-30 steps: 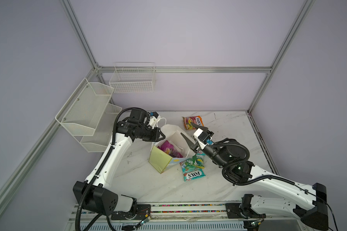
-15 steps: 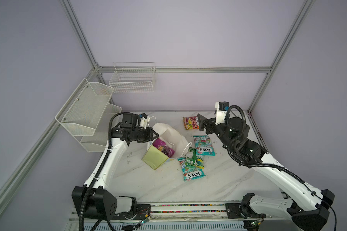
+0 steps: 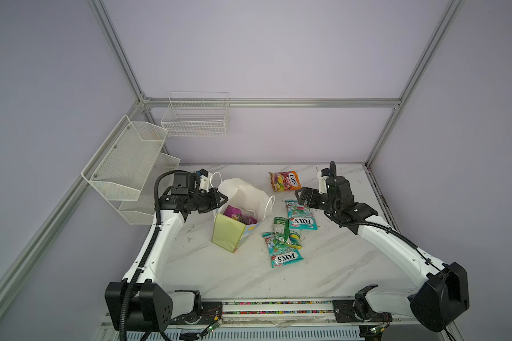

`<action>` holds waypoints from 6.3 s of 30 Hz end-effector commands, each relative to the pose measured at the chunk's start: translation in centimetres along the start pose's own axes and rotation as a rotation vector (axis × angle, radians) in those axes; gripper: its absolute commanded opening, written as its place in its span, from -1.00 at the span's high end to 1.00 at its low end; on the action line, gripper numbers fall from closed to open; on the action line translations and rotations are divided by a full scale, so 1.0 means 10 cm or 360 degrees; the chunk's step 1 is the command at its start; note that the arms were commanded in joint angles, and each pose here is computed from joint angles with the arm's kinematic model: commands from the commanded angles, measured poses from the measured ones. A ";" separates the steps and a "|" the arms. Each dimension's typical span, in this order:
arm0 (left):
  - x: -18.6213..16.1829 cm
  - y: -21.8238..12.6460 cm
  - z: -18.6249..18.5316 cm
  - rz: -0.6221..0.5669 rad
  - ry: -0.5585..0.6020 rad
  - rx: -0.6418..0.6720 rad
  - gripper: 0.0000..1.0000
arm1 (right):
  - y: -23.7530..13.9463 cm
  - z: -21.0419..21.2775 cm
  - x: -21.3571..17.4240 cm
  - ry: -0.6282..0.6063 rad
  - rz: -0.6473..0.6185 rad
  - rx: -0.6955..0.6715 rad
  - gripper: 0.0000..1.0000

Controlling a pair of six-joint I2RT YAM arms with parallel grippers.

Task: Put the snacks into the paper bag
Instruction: 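Withdraw right gripper toward teal FOX'S packs while left gripper holds the bag, then lower the right gripper and grasp the green FOX'S Spring Tea pack, then lift the green pack with the right gripper over the bag opening, then lower the green pack into the bag and open the right gripper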

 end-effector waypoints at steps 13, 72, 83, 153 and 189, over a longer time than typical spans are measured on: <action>-0.06 -0.15 -0.02 -0.0131 0.0176 0.0012 0.69 | 0.16 -0.59 -0.69 0.0400 0.0276 -0.0204 -0.95; -0.26 -0.18 -0.02 -0.0179 0.0225 -0.0012 0.70 | 0.57 -0.51 -1.47 0.0531 0.0573 -0.0206 0.83; -0.23 -0.20 -0.04 -0.0195 0.0222 -0.0023 0.69 | 0.07 0.03 -0.79 0.0276 0.0329 -0.0030 0.84; -0.11 -0.20 -0.06 -0.0260 0.0266 0.0159 0.24 | -0.45 2.53 -0.22 -0.0882 0.0051 0.0011 0.96; -0.11 -0.21 -0.06 -0.0266 0.0276 0.0168 0.17 | -0.10 2.36 -0.66 -0.1085 0.0189 -0.0149 0.12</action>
Point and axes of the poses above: each gripper's point midway between its finger pads, its own y axis out along the fingers, its own z axis along the line the jaws close on, x = y × z, the point moved 1 cm from there along -y, back along the fingers, and after that the axes turned 10 degrees about y, right-handed, at the moved point
